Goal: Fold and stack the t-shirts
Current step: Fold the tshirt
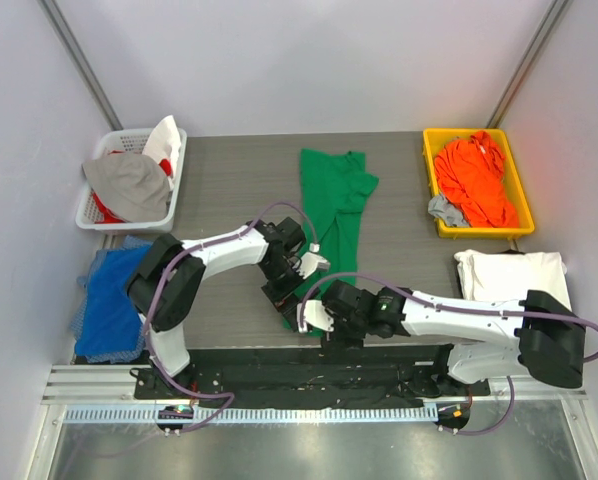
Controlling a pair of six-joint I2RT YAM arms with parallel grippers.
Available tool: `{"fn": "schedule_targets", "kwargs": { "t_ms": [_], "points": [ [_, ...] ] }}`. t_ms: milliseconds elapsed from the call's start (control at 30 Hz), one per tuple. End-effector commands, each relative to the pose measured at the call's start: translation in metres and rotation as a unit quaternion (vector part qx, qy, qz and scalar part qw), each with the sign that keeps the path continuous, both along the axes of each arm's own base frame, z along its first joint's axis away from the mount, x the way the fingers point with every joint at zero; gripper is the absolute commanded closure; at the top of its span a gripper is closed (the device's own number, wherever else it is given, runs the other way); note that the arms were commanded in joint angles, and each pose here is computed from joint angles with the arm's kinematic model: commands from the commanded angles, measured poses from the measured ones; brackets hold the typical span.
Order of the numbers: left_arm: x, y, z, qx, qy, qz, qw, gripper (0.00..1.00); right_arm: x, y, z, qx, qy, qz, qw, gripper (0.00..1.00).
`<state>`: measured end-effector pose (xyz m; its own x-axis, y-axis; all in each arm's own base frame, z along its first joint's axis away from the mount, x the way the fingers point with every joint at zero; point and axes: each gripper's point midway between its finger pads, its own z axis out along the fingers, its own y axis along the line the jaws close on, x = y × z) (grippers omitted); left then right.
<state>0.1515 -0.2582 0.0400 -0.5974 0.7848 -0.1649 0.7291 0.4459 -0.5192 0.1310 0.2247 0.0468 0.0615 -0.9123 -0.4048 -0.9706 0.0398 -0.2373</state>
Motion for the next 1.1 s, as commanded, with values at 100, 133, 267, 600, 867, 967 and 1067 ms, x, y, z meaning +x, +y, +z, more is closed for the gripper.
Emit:
{"fn": "schedule_targets", "kwargs": {
  "t_ms": [100, 133, 267, 600, 867, 967, 1067],
  "points": [
    [0.01, -0.005, -0.001, -0.002, -0.008, -0.003, 1.0, 0.0, 0.007, 0.019, 0.012, 0.027, -0.029, 0.008, 0.999, 0.29],
    [0.01, -0.004, -0.003, 0.001, -0.008, -0.003, 1.0, 0.0, 0.006, 0.019, 0.012, 0.027, -0.028, 0.009, 0.999, 0.3],
    [0.013, -0.005, -0.006, 0.005, -0.01, 0.0, 1.0, 0.02, 0.002, 0.023, 0.007, 0.024, -0.023, 0.019, 0.999, 0.3],
    [0.037, 0.009, -0.019, 0.067, -0.079, 0.039, 0.994, 0.18, -0.002, 0.024, 0.001, 0.012, -0.026, 0.034, 0.999, 0.31],
    [0.035, 0.01, -0.029, 0.077, -0.078, 0.036, 0.993, 0.34, -0.002, 0.023, -0.003, 0.005, -0.023, 0.035, 0.999, 0.32],
    [0.03, 0.005, -0.031, 0.076, -0.073, 0.026, 0.994, 0.38, -0.001, 0.023, -0.004, 0.001, -0.026, 0.036, 0.999, 0.34],
    [0.023, -0.003, -0.032, 0.073, -0.064, 0.01, 0.995, 0.41, -0.001, 0.022, -0.006, -0.003, -0.025, 0.036, 0.999, 0.35]
  ]
}}
